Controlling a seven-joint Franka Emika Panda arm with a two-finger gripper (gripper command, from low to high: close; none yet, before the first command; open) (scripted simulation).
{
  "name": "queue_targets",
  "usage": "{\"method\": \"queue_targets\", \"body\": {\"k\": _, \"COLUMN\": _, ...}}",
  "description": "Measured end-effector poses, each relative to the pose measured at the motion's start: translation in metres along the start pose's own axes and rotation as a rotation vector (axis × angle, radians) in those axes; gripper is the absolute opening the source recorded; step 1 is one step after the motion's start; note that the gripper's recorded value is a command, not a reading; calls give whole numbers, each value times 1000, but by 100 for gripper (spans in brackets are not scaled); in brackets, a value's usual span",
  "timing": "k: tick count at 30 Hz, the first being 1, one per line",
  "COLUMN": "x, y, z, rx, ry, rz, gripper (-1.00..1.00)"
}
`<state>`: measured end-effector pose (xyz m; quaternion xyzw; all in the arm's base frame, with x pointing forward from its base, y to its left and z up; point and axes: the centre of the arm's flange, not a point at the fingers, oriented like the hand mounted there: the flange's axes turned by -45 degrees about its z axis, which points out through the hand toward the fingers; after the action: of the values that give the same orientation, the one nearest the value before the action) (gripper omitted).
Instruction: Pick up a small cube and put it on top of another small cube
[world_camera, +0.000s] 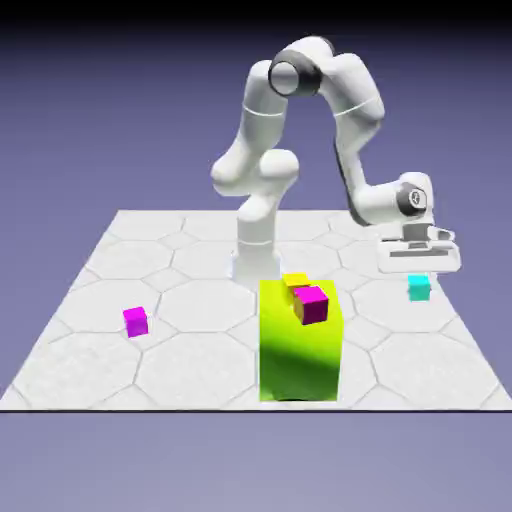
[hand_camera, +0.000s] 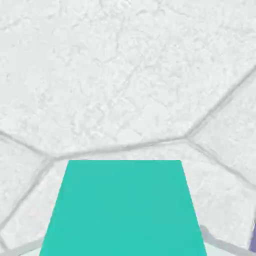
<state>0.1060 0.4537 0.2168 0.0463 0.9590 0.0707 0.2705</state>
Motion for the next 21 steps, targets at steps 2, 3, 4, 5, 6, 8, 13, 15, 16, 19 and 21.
{"method": "queue_targets", "body": {"k": 2, "x": 46, "y": 17, "z": -40, "rx": -60, "ry": 20, "rz": -18, "gripper": -100}}
{"method": "queue_targets", "body": {"k": 3, "x": 69, "y": 22, "z": -62, "rx": -89, "ry": 33, "rz": -27, "gripper": -100}}
{"method": "queue_targets", "body": {"k": 4, "x": 93, "y": 26, "z": -83, "rx": -117, "ry": 47, "rz": -36, "gripper": -100}}
{"method": "queue_targets", "body": {"k": 5, "x": 116, "y": 27, "z": -106, "rx": -144, "ry": 62, "rz": -47, "gripper": -100}}
{"method": "queue_targets", "body": {"k": 6, "x": 140, "y": 25, "z": -128, "rx": -170, "ry": 79, "rz": -57, "gripper": -100}}
{"method": "queue_targets", "body": {"k": 8, "x": 187, "y": 16, "z": -174, "rx": -220, "ry": 115, "rz": -80, "gripper": -100}}
{"method": "queue_targets", "body": {"k": 13, "x": 292, "y": -48, "z": -289, "rx": -321, "ry": 223, "rz": -150, "gripper": -100}}
{"method": "queue_targets", "body": {"k": 15, "x": 327, "y": -89, "z": -333, "rx": -352, "ry": 269, "rz": -183, "gripper": -100}}
{"method": "queue_targets", "body": {"k": 16, "x": 343, "y": -112, "z": -354, "rx": -366, "ry": 293, "rz": -202, "gripper": -100}}
{"method": "queue_targets", "body": {"k": 19, "x": 380, "y": -192, "z": -412, "rx": -399, "ry": 365, "rz": -261, "gripper": -100}}
{"method": "queue_targets", "body": {"k": 21, "x": 395, "y": -253, "z": -446, "rx": -414, "ry": 411, "rz": -306, "gripper": -100}}
